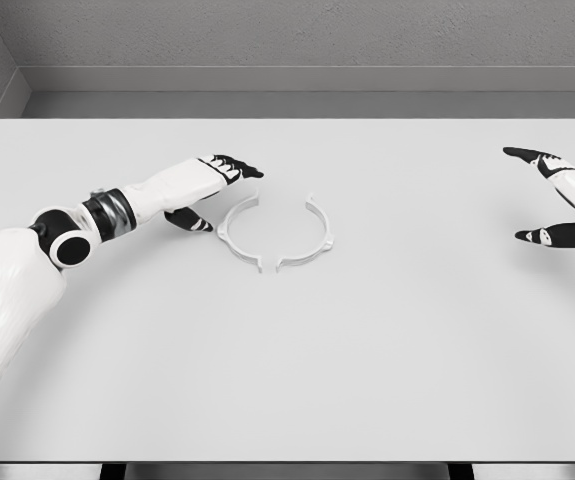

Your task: Assemble PVC drainage pipe clamps

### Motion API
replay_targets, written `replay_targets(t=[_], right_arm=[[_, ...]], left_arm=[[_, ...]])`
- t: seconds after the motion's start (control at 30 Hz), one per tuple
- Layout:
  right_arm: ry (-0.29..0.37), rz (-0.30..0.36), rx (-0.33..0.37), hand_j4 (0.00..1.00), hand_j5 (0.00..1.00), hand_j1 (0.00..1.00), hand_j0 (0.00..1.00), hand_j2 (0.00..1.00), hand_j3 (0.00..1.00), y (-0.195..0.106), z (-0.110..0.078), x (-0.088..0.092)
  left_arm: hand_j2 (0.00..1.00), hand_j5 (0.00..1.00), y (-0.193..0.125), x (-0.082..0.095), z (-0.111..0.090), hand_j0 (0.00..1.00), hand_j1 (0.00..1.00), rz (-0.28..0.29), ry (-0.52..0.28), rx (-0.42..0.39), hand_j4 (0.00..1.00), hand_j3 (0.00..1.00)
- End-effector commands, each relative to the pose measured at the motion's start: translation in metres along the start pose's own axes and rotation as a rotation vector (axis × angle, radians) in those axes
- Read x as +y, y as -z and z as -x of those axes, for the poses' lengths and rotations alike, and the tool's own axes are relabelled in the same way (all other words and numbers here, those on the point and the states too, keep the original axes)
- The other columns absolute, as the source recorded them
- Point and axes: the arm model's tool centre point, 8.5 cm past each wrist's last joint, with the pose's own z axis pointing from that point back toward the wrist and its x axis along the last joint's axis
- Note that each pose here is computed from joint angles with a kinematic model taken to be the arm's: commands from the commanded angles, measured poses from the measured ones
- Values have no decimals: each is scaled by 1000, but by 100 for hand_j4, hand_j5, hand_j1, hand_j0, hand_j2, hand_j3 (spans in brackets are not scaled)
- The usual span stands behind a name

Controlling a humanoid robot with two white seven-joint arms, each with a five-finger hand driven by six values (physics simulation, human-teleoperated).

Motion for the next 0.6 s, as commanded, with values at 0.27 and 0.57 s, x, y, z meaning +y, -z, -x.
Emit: replay_targets(t=[0.27,0.57], right_arm=[[6,4,1,100,100,100,100,100,100,0,1,-1],[6,4,1,100,100,100,100,100,100,0,1,-1]], left_arm=[[100,100,2,4,-1,100,100,-5,2,-6,100,100],[100,100,4,4,-3,100,100,-3,3,-10,100,100]])
